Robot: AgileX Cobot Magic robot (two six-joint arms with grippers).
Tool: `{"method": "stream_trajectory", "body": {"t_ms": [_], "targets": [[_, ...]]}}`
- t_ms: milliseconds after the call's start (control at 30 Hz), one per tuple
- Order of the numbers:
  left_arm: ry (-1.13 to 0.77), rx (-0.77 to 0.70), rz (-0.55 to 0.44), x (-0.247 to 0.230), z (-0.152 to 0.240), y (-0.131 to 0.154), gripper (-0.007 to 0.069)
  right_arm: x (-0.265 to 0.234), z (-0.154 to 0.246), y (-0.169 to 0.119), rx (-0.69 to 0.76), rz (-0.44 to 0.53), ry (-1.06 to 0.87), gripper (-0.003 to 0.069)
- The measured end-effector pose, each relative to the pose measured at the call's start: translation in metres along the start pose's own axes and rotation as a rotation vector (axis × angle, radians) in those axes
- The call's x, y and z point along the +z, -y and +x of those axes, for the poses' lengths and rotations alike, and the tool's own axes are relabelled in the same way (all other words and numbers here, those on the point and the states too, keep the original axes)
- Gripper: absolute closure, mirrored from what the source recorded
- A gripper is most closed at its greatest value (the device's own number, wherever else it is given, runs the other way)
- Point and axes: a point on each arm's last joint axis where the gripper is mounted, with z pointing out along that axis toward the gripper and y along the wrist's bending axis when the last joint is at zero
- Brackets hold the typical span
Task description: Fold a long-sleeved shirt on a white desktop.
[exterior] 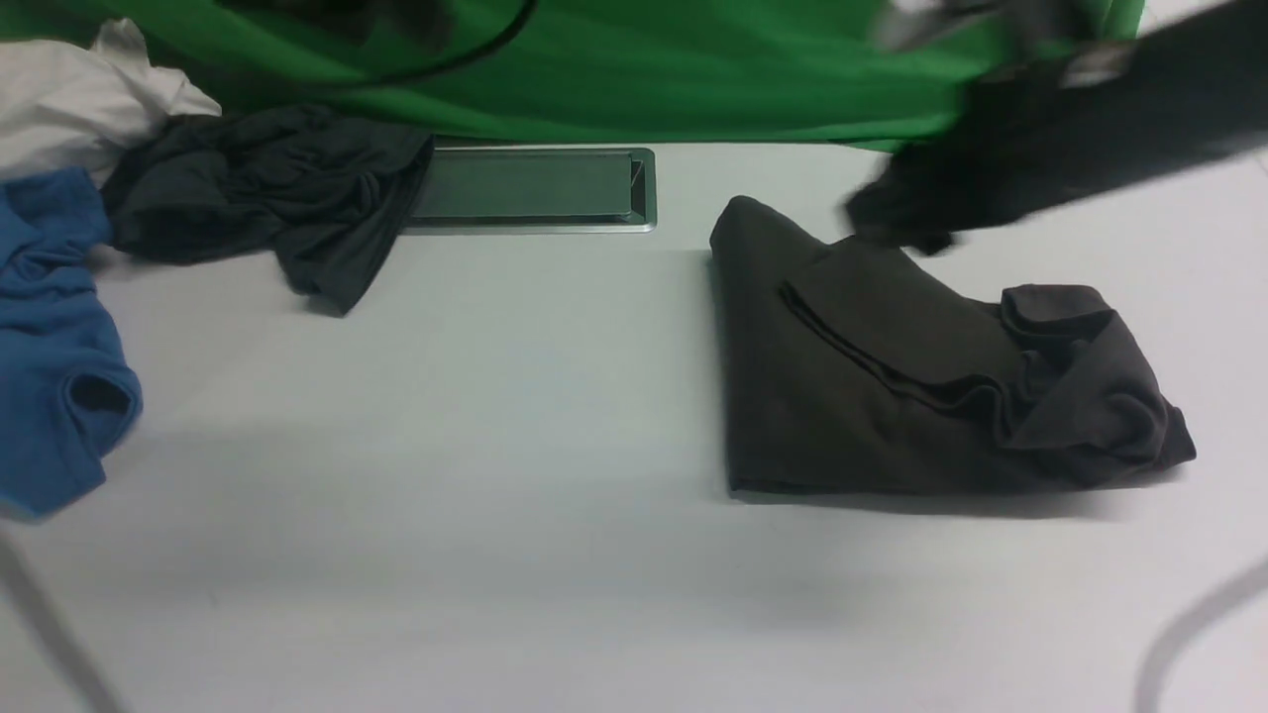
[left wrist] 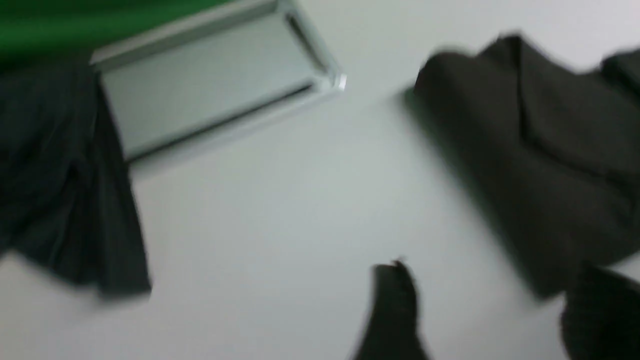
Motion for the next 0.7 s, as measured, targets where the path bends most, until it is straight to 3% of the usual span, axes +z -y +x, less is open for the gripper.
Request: {"method": "stream_trajectory", "body": {"t_ms": [67, 167, 267, 633, 700], "targets": [[-0.031, -0.012, -0.005, -0.004, 0.015, 0.001, 0.0305, 0.014, -0.006, 0.003, 0.013, 0.011, -0.025, 0.0258], [-0.055, -0.055, -0.039, -0.003, 0.046, -0.003, 0.0456, 0.047, -0.014, 0.013, 0.054, 0.023, -0.091, 0.0258], [-0.028, -0.066, -0.07, 0.0, 0.056, -0.004, 0.0539, 0.073, -0.013, 0.018, 0.076, 0.022, -0.129, 0.0258], [0.007, -0.069, -0.086, 0.0, 0.057, -0.005, 0.0581, 0.129, 0.011, 0.024, 0.136, 0.016, -0.217, 0.0263], [0.01, -0.069, -0.087, 0.0, 0.056, -0.005, 0.0581, 0.132, 0.012, 0.025, 0.137, 0.02, -0.209, 0.0309]]}}
